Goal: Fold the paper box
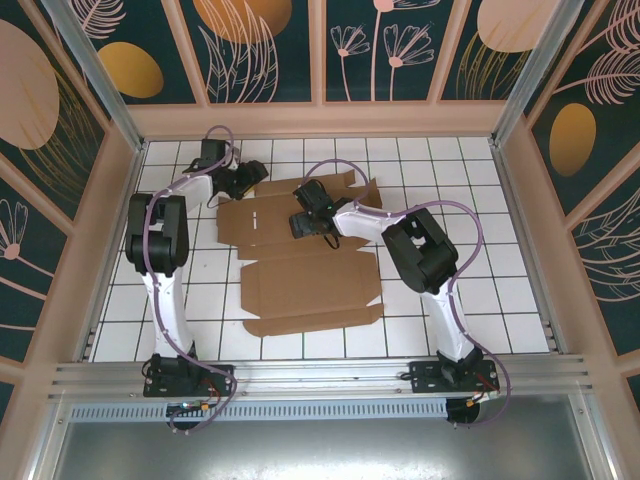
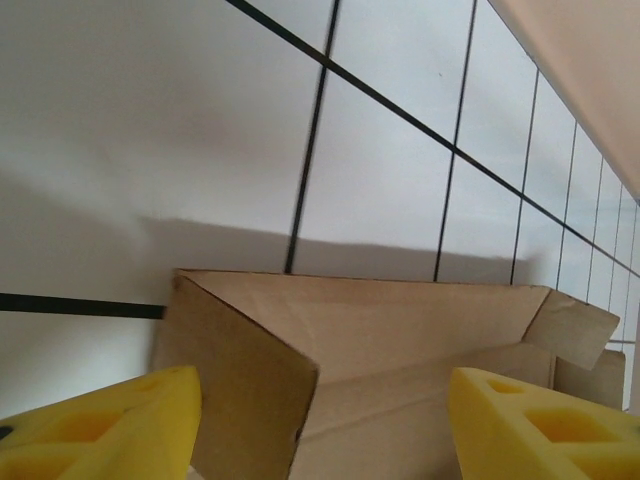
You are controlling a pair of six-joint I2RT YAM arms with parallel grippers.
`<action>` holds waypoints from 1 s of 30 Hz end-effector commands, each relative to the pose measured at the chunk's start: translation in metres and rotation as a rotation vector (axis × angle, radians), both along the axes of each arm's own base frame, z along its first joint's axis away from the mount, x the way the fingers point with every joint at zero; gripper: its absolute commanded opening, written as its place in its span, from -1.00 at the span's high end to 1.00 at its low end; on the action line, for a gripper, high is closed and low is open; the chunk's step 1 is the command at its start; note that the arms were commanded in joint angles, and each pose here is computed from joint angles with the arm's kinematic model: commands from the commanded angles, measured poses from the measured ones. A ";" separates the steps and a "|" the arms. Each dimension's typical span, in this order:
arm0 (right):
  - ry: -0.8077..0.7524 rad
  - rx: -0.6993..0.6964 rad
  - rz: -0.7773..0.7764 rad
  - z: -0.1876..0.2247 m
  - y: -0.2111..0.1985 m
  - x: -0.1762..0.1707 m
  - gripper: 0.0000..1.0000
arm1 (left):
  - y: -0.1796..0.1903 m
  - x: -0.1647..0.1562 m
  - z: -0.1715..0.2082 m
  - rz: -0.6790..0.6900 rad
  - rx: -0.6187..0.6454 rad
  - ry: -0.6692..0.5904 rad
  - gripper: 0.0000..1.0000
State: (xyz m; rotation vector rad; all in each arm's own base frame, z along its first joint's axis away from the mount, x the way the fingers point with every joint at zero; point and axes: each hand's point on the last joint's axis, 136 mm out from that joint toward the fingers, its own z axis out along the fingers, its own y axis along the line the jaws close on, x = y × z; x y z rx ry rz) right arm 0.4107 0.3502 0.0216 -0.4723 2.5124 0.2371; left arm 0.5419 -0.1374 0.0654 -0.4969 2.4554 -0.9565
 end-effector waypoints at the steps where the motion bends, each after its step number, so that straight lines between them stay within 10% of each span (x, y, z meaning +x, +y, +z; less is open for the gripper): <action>1: 0.253 -0.078 0.019 -0.069 -0.018 -0.050 -0.62 | -0.016 0.008 -0.002 -0.024 -0.031 -0.001 -0.32; 8: 0.269 -0.092 0.019 -0.074 -0.022 -0.054 -0.61 | -0.026 0.007 -0.015 -0.046 -0.009 0.036 -0.29; 17: 0.275 -0.077 0.028 -0.077 -0.021 -0.057 -0.61 | 0.076 -0.034 0.060 0.167 0.183 -0.082 -0.42; 30: 0.302 -0.052 0.055 -0.085 -0.017 -0.065 -0.60 | 0.091 -0.093 -0.038 0.135 0.131 0.129 -0.16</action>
